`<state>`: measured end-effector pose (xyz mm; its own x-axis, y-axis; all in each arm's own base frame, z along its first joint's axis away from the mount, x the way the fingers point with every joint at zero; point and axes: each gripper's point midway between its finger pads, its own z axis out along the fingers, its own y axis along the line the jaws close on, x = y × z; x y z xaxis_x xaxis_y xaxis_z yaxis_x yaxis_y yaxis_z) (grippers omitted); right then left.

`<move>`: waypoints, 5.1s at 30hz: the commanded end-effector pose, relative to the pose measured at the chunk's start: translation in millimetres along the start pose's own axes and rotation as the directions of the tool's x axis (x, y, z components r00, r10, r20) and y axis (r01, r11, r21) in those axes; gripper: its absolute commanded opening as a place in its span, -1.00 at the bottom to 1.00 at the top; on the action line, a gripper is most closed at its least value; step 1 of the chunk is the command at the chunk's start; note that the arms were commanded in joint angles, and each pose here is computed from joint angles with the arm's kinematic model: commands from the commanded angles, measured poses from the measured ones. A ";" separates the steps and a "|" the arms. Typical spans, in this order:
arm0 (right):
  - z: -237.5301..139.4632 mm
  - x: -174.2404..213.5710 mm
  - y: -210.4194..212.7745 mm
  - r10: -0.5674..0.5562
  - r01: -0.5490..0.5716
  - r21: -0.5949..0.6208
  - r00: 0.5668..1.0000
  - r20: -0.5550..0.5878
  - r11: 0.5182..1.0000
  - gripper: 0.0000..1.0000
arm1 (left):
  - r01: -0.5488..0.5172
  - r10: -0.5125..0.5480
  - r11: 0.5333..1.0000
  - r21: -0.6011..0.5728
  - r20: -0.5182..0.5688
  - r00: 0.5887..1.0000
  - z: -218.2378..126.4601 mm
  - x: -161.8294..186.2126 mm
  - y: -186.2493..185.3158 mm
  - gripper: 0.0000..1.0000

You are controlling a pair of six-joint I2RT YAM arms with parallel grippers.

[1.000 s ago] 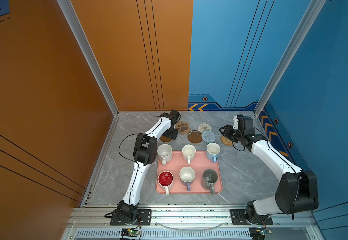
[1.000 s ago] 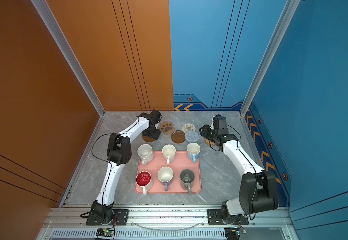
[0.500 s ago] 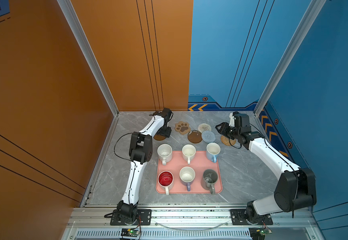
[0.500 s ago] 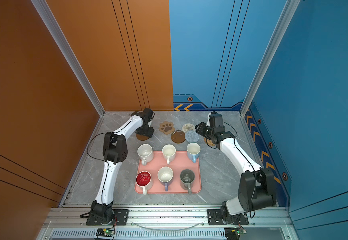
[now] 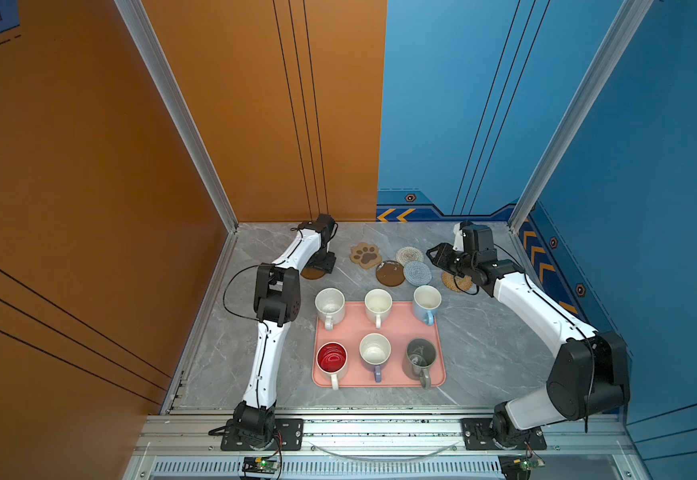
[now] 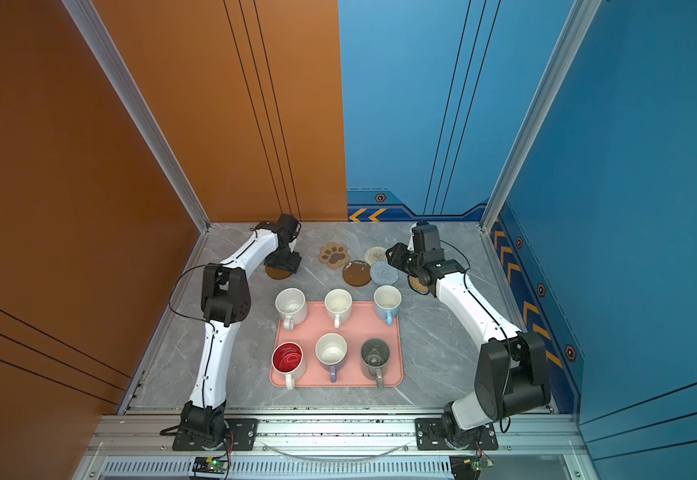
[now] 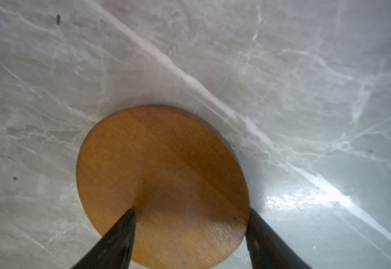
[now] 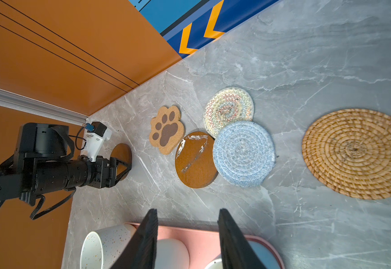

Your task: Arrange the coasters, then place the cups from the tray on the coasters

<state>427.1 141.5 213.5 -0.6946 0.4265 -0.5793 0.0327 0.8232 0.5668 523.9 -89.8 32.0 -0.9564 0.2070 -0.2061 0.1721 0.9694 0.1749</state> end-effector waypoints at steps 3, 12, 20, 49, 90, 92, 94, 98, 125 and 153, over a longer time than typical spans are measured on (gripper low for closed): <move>2.4 -3.8 6.9 -0.008 0.008 0.014 1.000 0.001 1.000 -0.17 | -0.011 0.011 1.000 -0.004 0.006 1.000 -7.4 -4.3 7.3 0.51; 16.4 -7.3 28.5 -0.042 0.041 -0.024 0.999 -0.020 0.999 -0.16 | -0.015 0.016 1.000 -0.008 0.122 0.992 -60.2 -25.3 7.5 0.58; 59.3 -10.6 59.2 -0.079 0.070 -0.099 0.993 -0.091 0.993 -0.27 | -0.024 0.002 0.995 0.095 0.228 0.974 -101.6 -45.9 -22.5 0.56; 257.0 -7.7 61.4 0.055 -0.098 -0.154 0.964 -0.260 0.983 -0.87 | -0.053 -0.117 0.924 0.380 0.409 0.905 -55.9 -120.5 -151.2 0.29; 299.0 82.4 36.1 0.109 -0.159 -0.074 0.886 -0.451 0.985 -0.57 | 0.039 -0.185 0.905 0.424 0.309 0.933 -26.4 -100.4 -101.2 0.35; 296.3 88.8 39.2 0.099 -0.151 -0.076 0.879 -0.467 0.986 -0.57 | 0.038 -0.174 0.914 0.404 0.307 0.936 -26.6 -96.2 -97.1 0.33; 293.6 95.3 42.2 0.090 -0.144 -0.076 0.872 -0.480 0.987 -0.57 | 0.040 -0.167 0.923 0.384 0.304 0.938 -26.0 -91.8 -91.3 0.32; 287.6 107.9 47.8 0.072 -0.129 -0.079 0.860 -0.505 0.989 -0.58 | 0.040 -0.155 0.931 0.364 0.294 0.943 -27.4 -83.5 -83.9 0.32; 259.8 123.8 72.9 0.022 -0.077 -0.085 0.852 -0.523 0.993 -0.58 | 0.057 -0.147 0.958 0.282 0.308 0.940 -37.2 -76.4 -55.8 0.52; 133.8 90.4 -5.3 -0.031 0.068 0.061 0.877 -0.480 0.996 -0.35 | -0.023 -0.132 0.943 0.331 0.441 0.888 -158.1 -55.5 -81.8 0.56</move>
<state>479.3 237.1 95.0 -0.9405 0.2085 -0.2682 0.0292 0.8362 0.5477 539.8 -193.1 178.3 -0.7639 0.1038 -0.6369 0.2509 0.9571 -0.1450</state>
